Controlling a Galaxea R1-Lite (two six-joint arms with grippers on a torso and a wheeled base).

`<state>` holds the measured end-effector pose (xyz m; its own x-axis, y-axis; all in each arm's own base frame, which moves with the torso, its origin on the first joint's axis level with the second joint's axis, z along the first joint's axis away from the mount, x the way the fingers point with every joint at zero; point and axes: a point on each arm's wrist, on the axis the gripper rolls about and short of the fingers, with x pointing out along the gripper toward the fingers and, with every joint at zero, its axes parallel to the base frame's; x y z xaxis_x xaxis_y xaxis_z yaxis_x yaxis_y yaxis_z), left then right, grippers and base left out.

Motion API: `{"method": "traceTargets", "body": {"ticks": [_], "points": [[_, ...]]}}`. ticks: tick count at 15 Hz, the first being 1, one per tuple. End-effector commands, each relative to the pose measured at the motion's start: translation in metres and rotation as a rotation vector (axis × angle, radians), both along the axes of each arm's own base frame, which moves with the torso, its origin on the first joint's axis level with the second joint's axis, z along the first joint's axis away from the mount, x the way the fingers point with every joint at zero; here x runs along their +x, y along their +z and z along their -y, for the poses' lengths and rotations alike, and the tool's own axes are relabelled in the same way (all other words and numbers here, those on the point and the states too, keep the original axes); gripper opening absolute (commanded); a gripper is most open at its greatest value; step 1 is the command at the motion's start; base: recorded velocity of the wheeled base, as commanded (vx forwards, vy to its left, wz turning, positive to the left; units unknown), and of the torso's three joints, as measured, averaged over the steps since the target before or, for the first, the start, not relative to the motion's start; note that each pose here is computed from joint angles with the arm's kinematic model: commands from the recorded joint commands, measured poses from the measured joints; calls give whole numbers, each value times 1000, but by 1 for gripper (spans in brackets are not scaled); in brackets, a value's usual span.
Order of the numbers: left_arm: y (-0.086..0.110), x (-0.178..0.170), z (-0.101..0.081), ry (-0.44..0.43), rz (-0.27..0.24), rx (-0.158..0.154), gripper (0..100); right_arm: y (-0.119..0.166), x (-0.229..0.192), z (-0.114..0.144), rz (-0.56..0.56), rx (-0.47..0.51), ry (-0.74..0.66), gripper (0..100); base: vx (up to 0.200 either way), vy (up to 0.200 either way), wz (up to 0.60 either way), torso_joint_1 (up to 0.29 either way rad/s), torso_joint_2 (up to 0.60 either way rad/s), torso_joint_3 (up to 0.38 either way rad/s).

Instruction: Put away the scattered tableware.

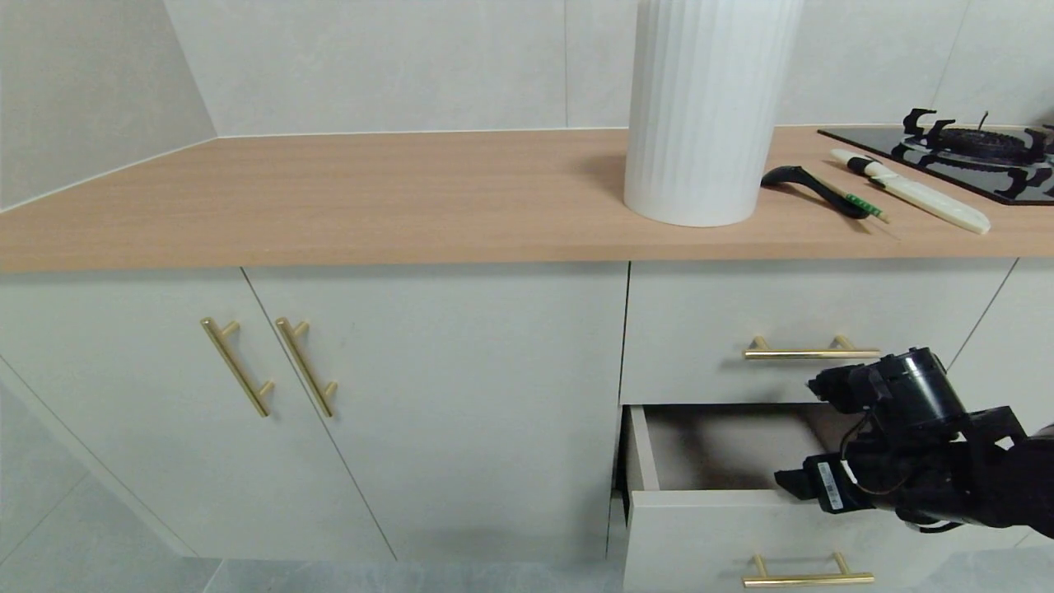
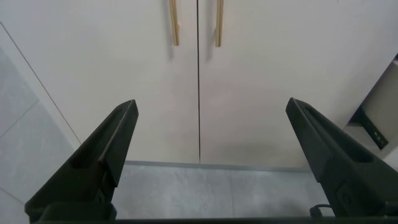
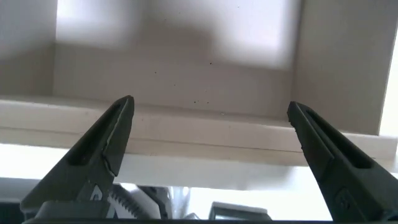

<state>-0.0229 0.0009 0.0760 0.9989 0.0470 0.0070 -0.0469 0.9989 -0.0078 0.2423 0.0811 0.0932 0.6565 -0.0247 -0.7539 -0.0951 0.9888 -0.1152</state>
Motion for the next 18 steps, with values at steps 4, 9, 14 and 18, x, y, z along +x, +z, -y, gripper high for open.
{"method": "traceTargets", "body": {"ticks": [4, 9, 14, 18], "points": [[0, 0, 0, 1, -1, 0, 100, -7, -44, 4, -48, -17, 45, 100, 0, 0, 0, 0, 0, 0], [0, 0, 0, 1, -1, 0, 100, -10, -89, 9, -58, 1, 90, 100, 0, 0, 0, 0, 0, 0], [0, 0, 0, 1, -1, 0, 100, -12, -113, 18, -54, 12, 99, 100, 0, 0, 0, 0, 0, 0], [0, 0, 0, 1, -1, 0, 100, -7, -112, 17, -19, 33, 85, 100, 0, 0, 0, 0, 0, 0]]}}
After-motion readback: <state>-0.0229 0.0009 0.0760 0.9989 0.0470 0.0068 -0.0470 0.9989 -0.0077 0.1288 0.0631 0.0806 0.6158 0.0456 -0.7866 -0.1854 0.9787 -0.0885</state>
